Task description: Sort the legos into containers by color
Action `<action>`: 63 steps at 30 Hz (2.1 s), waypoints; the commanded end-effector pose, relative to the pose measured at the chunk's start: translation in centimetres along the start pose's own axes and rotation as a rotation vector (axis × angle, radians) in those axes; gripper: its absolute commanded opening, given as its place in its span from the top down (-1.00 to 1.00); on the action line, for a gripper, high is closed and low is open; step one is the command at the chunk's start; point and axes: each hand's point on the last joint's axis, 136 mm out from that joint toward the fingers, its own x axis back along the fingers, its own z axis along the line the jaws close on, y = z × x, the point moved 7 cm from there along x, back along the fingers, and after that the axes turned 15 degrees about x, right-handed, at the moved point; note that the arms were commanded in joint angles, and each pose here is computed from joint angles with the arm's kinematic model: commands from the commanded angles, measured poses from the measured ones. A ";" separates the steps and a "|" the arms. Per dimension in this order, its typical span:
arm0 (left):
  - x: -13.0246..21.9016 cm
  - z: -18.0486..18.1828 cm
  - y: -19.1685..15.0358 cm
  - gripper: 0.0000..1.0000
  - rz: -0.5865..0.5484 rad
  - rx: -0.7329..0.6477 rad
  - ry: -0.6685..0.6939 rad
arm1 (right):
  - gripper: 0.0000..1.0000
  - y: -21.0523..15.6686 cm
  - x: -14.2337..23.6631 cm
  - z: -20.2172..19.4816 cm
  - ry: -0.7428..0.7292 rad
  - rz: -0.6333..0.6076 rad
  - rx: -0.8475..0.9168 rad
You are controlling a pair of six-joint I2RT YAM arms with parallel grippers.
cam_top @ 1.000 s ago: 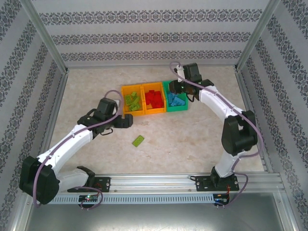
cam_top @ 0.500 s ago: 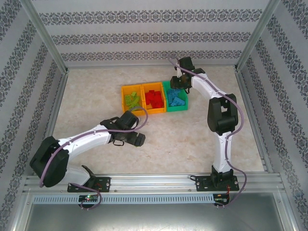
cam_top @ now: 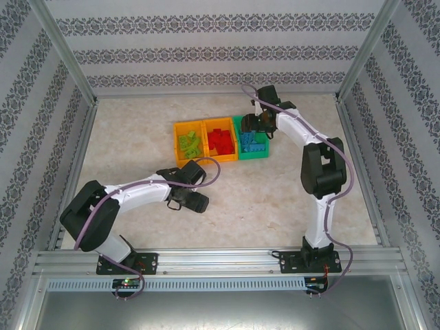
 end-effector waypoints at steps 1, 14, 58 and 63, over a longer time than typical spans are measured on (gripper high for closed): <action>-0.1 -0.8 0.2 -0.52 0.009 -0.047 -0.002 | -0.40 0.8 3.7 0.3 0.001 -0.103 -0.023; -1.8 -1.5 0.9 -0.02 0.039 -0.067 -0.016 | -0.44 -2.3 7.4 -0.5 -0.023 -0.140 -0.063; 6.8 4.1 20.2 -0.75 -0.368 0.372 0.038 | -0.73 -13.5 10.8 -0.2 -0.119 -0.227 -0.016; 8.9 4.9 19.4 -0.99 -0.435 0.387 0.091 | -0.84 -13.9 11.7 -1.0 -0.209 -0.294 0.049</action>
